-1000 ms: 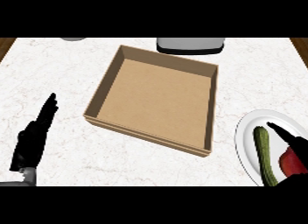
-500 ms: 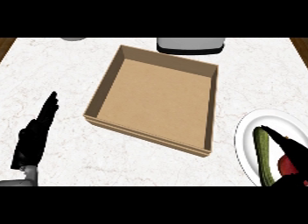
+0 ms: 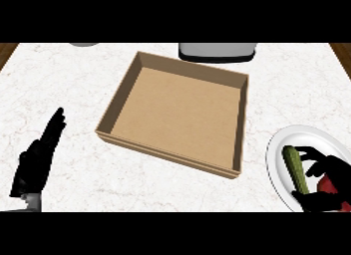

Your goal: Pick the squash from the plate and place it in the cardboard box

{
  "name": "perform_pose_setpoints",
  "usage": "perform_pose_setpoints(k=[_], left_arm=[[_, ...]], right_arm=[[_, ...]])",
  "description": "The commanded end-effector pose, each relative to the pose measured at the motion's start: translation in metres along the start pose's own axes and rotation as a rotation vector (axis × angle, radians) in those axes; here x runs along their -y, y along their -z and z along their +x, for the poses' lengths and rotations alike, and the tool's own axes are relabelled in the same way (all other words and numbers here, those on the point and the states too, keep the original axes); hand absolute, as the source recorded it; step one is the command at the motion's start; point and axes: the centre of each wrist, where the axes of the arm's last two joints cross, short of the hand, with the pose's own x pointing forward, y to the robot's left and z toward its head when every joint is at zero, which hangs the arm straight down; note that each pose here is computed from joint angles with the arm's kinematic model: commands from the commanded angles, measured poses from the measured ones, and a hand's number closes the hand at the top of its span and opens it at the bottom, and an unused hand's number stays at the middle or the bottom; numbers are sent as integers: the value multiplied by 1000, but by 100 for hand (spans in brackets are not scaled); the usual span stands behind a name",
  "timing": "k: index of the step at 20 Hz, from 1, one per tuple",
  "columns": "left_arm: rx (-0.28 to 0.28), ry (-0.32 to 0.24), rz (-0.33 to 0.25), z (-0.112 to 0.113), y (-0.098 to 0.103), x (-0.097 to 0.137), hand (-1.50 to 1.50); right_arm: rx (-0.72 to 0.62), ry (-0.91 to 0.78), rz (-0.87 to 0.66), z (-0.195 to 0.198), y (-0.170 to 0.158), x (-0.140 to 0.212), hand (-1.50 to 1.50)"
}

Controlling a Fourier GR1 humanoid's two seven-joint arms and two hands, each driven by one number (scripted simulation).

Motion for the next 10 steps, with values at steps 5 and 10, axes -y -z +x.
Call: perform_pose_setpoints(k=[5,10], left_arm=[[22,-2,1,30,0,-3,0],[14,7,-17,0,2,6,0]], right_arm=[[34,-63,-156,-6,9,-14,150],[214,-210,-228,27,22,53,150]])
